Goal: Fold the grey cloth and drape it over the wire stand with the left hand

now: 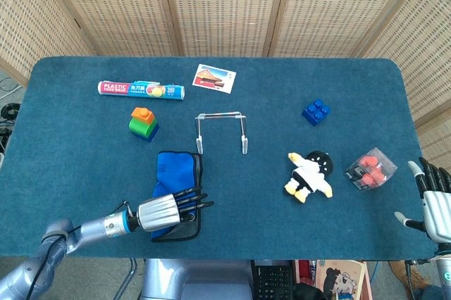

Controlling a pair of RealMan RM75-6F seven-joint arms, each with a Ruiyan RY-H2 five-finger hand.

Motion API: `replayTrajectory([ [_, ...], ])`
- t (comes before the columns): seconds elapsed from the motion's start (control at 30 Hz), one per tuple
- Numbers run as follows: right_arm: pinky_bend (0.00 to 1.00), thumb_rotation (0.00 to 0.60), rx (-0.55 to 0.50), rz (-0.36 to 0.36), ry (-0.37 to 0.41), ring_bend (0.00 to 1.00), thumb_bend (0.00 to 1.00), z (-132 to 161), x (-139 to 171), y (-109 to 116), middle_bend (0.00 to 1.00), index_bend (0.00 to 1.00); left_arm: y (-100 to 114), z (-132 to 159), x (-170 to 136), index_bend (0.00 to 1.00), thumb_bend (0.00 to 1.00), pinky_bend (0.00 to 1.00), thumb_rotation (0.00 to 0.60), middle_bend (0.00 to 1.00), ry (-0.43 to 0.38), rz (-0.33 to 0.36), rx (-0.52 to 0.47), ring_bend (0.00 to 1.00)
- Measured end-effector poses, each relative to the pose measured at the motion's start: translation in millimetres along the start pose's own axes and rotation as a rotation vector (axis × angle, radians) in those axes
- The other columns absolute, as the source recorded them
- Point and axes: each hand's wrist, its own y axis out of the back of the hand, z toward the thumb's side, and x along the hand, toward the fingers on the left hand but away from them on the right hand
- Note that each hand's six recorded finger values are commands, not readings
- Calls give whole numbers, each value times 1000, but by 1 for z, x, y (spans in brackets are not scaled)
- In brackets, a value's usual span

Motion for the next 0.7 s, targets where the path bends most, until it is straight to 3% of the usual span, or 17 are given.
replayTrajectory([
  [0.1,0,600,-3,-1,-3,0,0,-2,0,1,0,0,-5,8,8,326,419,0,600,0,-13,-11,3,0],
  [0.2,0,600,-5,-1,-7,0,0,-3,0,1,0,0,-10,15,13,33,357,0,600,0,-19,-25,-1,0],
  [0.23,0,600,-7,-1,-8,0,0,-4,0,1,0,0,-11,16,14,9,348,0,600,0,-14,-25,-6,0],
  [0.63,0,600,-6,-1,-1,0,0,-3,1,2,0,0,-2,6,29,0,316,0,600,0,170,56,-92,0],
  [0.7,0,600,-5,1,-2,0,0,-3,1,1,0,0,1,2,32,0,267,0,600,0,199,68,-92,0],
])
